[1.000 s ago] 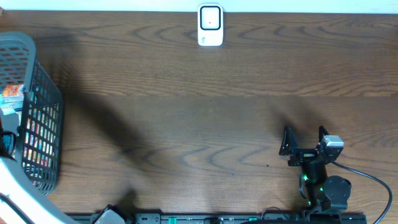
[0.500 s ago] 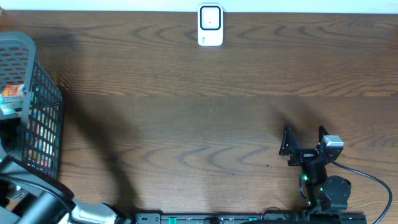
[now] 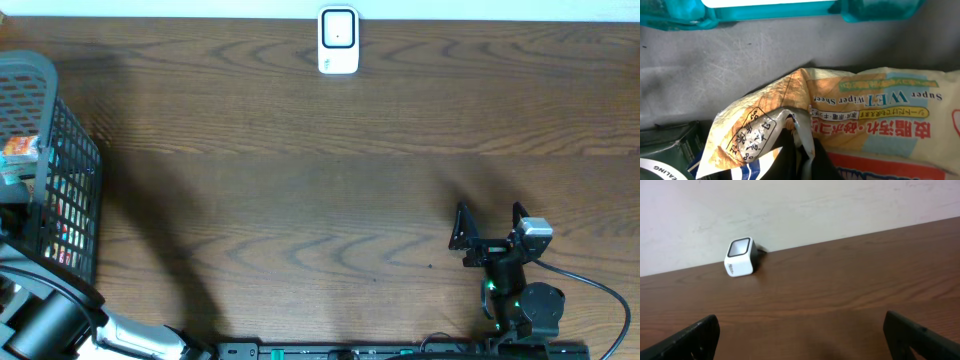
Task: Scan the item barcode
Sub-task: 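Lower the left gripper into the basket and grasp the snack bag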
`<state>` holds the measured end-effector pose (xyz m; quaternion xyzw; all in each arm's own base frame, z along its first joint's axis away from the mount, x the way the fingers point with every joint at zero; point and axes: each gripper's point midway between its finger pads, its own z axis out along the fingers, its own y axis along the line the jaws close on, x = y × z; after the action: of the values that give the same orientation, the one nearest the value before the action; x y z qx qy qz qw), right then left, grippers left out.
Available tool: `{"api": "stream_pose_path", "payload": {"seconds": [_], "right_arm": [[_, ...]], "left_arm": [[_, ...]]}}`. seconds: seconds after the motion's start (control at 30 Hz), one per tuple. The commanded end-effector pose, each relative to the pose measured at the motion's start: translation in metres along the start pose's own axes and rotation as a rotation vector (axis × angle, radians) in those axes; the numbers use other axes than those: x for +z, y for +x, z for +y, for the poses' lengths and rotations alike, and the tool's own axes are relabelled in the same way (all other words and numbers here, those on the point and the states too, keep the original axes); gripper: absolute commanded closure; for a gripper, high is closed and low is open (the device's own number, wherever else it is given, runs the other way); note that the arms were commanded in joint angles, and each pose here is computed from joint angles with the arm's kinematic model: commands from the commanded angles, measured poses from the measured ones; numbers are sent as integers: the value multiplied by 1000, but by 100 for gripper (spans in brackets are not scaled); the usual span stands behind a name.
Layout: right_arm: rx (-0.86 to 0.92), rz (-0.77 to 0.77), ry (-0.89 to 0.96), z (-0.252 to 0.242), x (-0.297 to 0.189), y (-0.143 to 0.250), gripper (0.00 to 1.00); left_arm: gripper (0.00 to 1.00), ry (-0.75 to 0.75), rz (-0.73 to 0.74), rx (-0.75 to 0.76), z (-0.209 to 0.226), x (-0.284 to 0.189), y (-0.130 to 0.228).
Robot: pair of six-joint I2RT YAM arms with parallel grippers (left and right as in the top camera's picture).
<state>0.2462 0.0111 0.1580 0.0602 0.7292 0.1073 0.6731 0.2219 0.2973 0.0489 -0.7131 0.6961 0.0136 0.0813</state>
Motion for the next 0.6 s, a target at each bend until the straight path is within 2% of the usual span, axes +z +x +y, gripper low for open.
{"api": "stream_pose_path", "payload": {"seconds": [0.0, 0.2, 0.33, 0.37, 0.43, 0.47, 0.53, 0.57], "right_arm": [[-3, 5, -12, 2, 0, 2, 1], [-3, 5, -12, 2, 0, 1, 1], [-3, 5, -12, 2, 0, 1, 1], [-3, 5, -12, 2, 0, 1, 1], [-3, 5, -12, 2, 0, 1, 1], [-3, 5, -12, 2, 0, 1, 1], [-3, 5, -12, 2, 0, 1, 1], [-3, 5, -12, 2, 0, 1, 1]], "left_arm": [[93, 22, -42, 51, -2, -21, -4], [93, 208, -287, 47, -21, -118, -28], [93, 307, -424, 45, -21, -175, -30], [84, 306, -426, 53, -21, -175, -30], [42, 282, -424, 122, -21, -169, -31], [29, 260, -419, 182, -22, -163, -31], [14, 213, -406, 326, -25, -146, -34], [12, 188, -394, 399, -26, -136, -36]]}}
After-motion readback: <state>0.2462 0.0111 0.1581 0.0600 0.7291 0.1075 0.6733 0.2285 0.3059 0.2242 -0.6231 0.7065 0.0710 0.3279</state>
